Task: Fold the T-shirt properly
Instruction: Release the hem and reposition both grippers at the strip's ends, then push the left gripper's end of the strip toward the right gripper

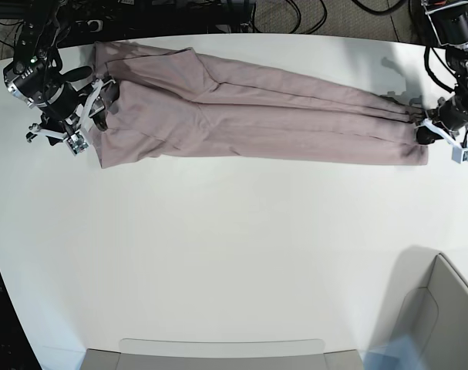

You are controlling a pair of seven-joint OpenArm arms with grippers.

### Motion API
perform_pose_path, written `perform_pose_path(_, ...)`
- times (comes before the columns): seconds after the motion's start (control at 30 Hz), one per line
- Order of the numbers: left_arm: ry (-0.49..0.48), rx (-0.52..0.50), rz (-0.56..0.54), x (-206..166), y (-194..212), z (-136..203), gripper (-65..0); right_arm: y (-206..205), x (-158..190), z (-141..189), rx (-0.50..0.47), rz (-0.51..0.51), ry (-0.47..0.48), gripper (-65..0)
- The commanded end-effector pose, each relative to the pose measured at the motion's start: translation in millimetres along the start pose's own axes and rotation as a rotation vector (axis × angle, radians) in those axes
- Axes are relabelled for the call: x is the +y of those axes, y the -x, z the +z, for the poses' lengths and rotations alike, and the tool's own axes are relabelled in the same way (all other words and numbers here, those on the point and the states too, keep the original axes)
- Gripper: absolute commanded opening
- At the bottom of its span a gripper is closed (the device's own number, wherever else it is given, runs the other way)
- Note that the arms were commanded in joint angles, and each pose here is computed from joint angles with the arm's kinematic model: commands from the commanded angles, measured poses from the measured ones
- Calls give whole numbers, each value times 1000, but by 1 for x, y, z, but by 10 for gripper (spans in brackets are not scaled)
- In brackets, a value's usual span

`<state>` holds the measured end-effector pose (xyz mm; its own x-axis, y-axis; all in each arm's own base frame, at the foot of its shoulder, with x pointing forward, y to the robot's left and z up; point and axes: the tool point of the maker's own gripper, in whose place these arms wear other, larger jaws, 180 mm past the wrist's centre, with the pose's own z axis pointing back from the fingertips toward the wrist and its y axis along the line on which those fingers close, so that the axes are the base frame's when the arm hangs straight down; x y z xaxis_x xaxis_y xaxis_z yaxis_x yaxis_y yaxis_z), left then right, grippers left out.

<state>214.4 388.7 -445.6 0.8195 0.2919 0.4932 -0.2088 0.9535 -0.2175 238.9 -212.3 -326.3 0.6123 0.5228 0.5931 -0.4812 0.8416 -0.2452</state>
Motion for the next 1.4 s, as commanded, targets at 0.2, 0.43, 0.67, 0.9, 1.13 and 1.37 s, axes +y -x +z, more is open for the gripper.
perform_pose_path(0.2,-111,30,-134,20,-25,26,-650,-7,-6,4,-21,27,18,-364)
perform_pose_path(0.43,-106,46,-247,-5,-39,40,-650,-8,-6,4,-23,26,18,-364)
perform_pose_path(0.67,-128,26,-362,-30,-53,70,-650,-3,-5,1,-12,16,9,-364)
perform_pose_path(0.9,-114,-38,-403,-81,-55,95,-650,8,-3,-11,16,-13,-22,-364)
perform_pose_path(1.13,-1,-74,-461,-146,-39,91,-650,2,12,-17,10,14,-66,-365)
perform_pose_path(1.37,205,-21,-470,-222,5,68,-650,5,8,-17,33,29,-45,-365)
